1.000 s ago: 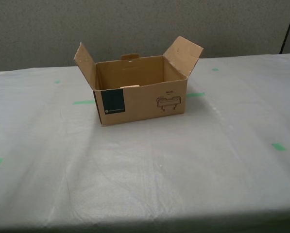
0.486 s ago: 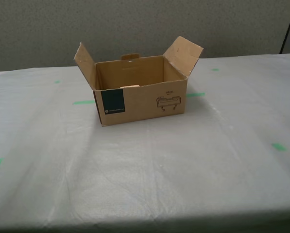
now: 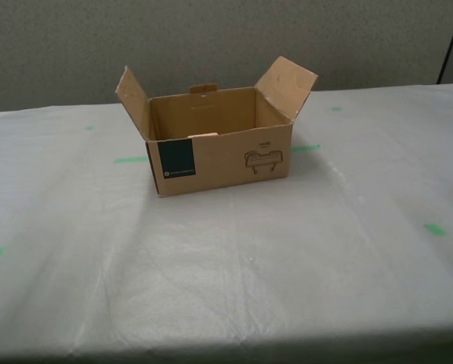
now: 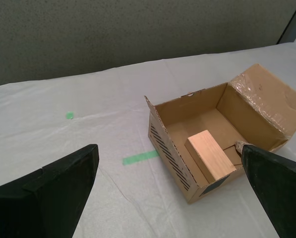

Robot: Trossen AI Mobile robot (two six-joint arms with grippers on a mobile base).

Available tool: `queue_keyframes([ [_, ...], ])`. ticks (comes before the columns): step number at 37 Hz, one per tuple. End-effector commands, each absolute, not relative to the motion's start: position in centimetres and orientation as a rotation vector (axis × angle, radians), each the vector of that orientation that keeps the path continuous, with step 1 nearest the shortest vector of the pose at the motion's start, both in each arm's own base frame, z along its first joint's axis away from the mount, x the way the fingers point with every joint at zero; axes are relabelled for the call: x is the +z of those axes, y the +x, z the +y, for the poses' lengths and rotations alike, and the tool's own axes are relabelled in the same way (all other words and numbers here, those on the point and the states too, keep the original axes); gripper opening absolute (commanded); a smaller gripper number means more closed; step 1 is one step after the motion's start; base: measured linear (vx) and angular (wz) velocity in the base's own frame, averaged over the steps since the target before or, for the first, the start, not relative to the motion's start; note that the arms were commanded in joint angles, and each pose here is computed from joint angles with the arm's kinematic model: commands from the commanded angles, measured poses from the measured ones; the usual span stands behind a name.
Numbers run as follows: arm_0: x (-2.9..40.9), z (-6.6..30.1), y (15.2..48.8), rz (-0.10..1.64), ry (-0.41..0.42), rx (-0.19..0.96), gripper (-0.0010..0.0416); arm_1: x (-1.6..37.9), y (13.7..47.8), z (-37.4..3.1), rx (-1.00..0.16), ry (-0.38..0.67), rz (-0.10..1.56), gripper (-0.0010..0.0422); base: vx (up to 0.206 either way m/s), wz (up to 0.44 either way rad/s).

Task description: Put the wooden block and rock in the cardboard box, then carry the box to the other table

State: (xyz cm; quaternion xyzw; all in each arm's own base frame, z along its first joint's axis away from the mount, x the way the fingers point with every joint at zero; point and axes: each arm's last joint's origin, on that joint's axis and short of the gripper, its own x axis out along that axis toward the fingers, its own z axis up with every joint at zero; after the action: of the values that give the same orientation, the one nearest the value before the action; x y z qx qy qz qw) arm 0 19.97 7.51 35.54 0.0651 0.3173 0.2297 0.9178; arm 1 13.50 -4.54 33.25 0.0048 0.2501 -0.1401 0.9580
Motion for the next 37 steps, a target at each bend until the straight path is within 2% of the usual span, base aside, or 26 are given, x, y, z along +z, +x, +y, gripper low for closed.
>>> queue_keyframes([
  [1,35.58,7.49,19.98,0.649,0.134,0.469,0.0394,33.29,13.51,-4.54,-0.283,0.011,0.505,0.0394,0.0,0.0],
  [37,35.58,7.49,19.98,0.649,0.134,0.469,0.0394,33.29,13.51,-4.54,-0.283,0.01,0.505,0.0394,0.0,0.0],
])
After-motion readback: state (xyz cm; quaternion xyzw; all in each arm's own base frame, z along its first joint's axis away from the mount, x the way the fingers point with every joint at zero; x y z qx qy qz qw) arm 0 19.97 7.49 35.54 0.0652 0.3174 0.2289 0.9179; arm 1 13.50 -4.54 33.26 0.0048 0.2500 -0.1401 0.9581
